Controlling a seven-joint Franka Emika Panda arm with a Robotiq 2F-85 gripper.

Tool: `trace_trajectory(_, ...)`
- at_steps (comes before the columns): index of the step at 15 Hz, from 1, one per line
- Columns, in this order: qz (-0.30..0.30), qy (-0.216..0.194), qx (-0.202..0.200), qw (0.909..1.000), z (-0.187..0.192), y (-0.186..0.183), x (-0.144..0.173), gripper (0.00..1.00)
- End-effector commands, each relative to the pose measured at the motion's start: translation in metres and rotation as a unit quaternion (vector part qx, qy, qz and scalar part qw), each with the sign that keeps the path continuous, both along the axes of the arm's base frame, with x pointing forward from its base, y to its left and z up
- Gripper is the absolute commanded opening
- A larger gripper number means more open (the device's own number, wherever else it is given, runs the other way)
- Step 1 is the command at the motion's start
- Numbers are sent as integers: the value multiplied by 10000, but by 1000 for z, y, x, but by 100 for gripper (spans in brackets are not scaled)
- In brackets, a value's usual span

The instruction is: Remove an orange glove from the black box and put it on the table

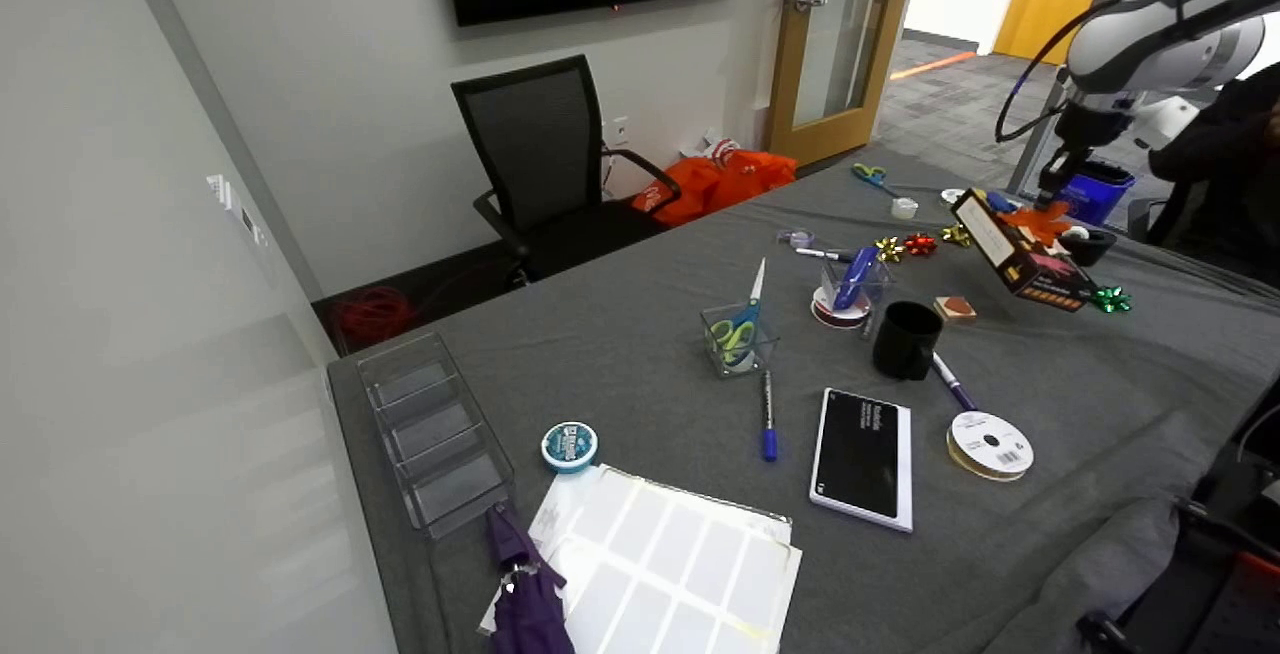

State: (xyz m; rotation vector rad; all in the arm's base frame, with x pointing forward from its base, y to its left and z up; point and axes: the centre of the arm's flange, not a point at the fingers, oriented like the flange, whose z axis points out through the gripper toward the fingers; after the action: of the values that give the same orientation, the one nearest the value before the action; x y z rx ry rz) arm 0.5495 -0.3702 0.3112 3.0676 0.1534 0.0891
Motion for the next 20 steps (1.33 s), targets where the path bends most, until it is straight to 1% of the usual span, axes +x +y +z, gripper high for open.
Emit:
trace_trajectory(1, 58, -20, -34, 10000, 3, -3, -12, 0)
trace_trajectory(2, 93, 140, 192, 9997, 17, -4, -17, 0)
trace_trajectory(3, 95, 221, 295, 9993, 20, -4, -18, 0)
trace_trajectory(4, 49, 215, 264, 9994, 11, -5, -17, 0)
trace_trajectory(5, 28, 118, 146, 9998, 4, -5, -17, 0)
trace_trajectory(6, 45, 56, 74, 9999, 6, -5, -18, 0)
trace_trajectory(8, 89, 231, 323, 9992, 29, -5, -22, 0)
trace_trajectory(9, 78, 328, 401, 9986, 33, -5, -22, 0)
trace_trajectory(10, 32, 257, 311, 9992, 17, -4, -19, 0)
trace_trajectory(12, -35, 37, -25, 10000, -8, -5, -11, 0)
trace_trajectory(13, -30, 1, -52, 10000, -7, -5, -12, 0)
trace_trajectory(18, 83, 238, 488, 9985, 35, 0, -31, 0)
trace_trajectory(19, 72, 256, 524, 9983, 38, 2, -32, 0)
trace_trajectory(20, 38, 237, 476, 9986, 33, 3, -29, 0)
